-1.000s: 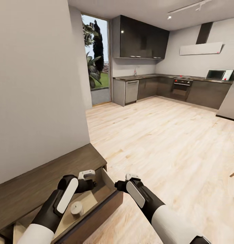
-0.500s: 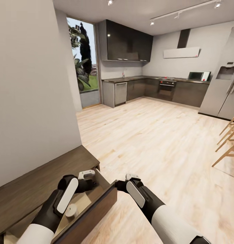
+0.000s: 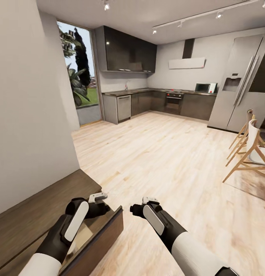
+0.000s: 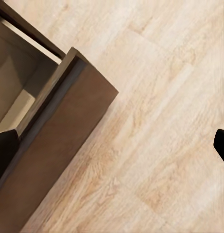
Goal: Place each of the two pumpkins and all three candles from the living room inside a cabinet in the living room (use any cabinet), then make sure every cabinet is closed, and position the cauldron so it is next to a table in the living room.
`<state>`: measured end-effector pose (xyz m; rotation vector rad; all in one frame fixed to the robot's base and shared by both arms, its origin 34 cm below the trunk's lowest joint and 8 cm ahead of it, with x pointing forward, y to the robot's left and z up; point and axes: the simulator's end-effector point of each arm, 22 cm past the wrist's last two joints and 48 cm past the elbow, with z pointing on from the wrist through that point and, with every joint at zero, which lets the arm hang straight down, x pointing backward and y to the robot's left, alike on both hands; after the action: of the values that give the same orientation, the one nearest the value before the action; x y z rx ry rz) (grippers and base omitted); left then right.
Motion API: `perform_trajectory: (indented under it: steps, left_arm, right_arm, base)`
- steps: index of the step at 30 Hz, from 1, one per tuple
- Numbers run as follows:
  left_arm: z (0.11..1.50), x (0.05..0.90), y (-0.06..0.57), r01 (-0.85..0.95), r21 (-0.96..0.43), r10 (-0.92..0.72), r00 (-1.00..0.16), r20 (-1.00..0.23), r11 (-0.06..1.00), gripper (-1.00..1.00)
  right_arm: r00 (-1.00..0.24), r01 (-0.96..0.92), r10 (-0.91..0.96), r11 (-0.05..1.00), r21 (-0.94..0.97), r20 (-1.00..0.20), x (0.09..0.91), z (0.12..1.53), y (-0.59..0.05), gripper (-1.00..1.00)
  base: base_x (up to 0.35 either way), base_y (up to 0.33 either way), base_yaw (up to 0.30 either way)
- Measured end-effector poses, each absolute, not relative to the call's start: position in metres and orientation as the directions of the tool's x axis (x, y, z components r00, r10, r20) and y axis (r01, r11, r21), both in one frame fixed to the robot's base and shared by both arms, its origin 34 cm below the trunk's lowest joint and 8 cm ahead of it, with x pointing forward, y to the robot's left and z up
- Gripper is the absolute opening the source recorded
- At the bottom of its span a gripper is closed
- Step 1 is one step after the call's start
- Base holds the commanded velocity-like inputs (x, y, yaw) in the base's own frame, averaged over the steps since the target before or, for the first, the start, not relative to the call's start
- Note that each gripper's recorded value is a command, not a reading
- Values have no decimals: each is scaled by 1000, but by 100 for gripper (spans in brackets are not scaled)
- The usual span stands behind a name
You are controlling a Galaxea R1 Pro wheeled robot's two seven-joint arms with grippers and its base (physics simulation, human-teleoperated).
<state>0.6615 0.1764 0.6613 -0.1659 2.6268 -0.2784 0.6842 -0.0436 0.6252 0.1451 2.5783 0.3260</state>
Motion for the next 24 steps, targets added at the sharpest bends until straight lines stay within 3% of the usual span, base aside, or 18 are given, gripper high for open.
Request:
perform_trajectory:
  steps: [24]
  left_arm:
    - [676, 664, 177, -61, -226, -167, -859, -484, 972, 100]
  right_arm:
    - [-839, 35, 173, 964, 265, -516, 688, 641, -44, 100]
  base:
    - [0, 0, -224]
